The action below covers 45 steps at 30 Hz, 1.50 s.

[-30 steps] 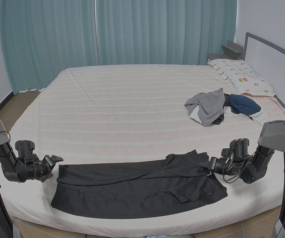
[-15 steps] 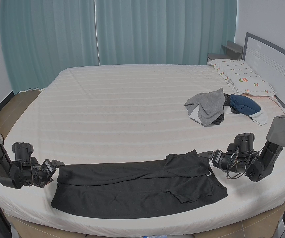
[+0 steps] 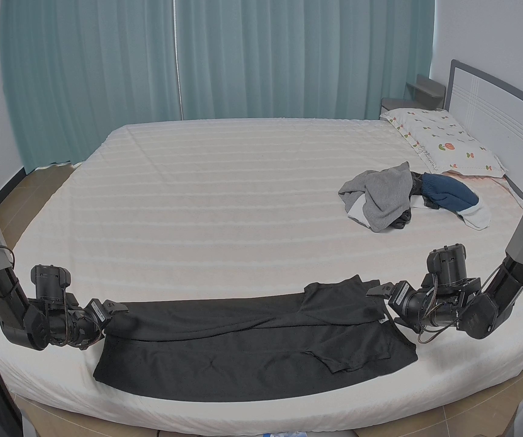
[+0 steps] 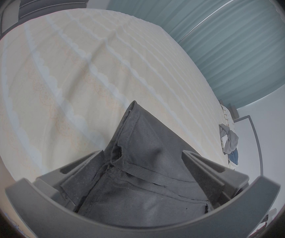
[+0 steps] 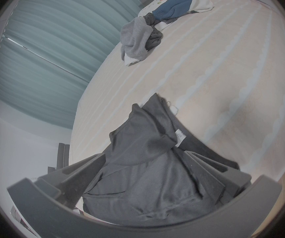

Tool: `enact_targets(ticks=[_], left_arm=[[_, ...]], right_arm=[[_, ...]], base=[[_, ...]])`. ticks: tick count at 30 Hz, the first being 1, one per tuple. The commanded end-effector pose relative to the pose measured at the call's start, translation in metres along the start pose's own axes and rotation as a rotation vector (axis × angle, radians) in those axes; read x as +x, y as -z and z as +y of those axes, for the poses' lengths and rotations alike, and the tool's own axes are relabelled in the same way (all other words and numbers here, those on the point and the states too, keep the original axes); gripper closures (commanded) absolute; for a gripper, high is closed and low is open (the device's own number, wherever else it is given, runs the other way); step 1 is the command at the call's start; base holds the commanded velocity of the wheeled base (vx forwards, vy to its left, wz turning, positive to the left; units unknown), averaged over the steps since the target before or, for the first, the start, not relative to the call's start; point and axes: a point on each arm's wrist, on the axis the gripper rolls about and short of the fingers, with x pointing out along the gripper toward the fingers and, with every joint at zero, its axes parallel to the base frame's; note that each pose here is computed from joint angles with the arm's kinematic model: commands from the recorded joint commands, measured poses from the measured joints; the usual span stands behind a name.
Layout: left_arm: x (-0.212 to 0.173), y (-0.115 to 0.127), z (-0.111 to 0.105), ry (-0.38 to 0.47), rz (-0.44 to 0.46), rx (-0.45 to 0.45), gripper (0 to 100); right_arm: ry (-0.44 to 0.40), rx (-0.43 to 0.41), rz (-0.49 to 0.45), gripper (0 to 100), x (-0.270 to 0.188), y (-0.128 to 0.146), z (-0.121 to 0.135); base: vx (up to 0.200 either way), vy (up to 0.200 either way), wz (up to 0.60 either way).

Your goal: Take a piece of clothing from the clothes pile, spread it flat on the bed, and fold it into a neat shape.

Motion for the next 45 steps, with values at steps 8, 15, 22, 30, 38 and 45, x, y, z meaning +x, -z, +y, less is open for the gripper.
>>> enact_targets(ticks=[8,15,22,30,38,45], left_arm=[[0.003,-0.004,0.002,-0.021,-0.020,-0.002,100],[-0.001,-0.006,0.002,-0.045,-0.054,0.020,100],[-0.013,-0.014,-0.005,-0.013,-0.105,0.027,100],[-0.014,-0.014,-0.007,0.000,-0.106,0.023,100],[-0.014,-0.014,-0.007,0.003,-0.105,0.022,100],[-0.014,-0.015,-0.007,0.004,-0.106,0.021,100]], right_arm=[[0.025,0.027,0.027,0,0.000,0.010,0.020],[0.068,0.053,0.078,0,0.008,0.016,0.027],[0.127,0.064,0.061,0,0.025,0.019,0.025],[0.131,0.121,0.056,0,0.039,0.022,0.036],[0.146,0.118,0.067,0,0.061,0.027,0.042],[0.178,0.122,0.022,0,0.077,0.023,0.041]], base=[[0.000,0.000,0.00],[0.000,0.000,0.00],[0.000,0.000,0.00],[0.000,0.000,0.00],[0.000,0.000,0.00],[0.000,0.000,0.00]])
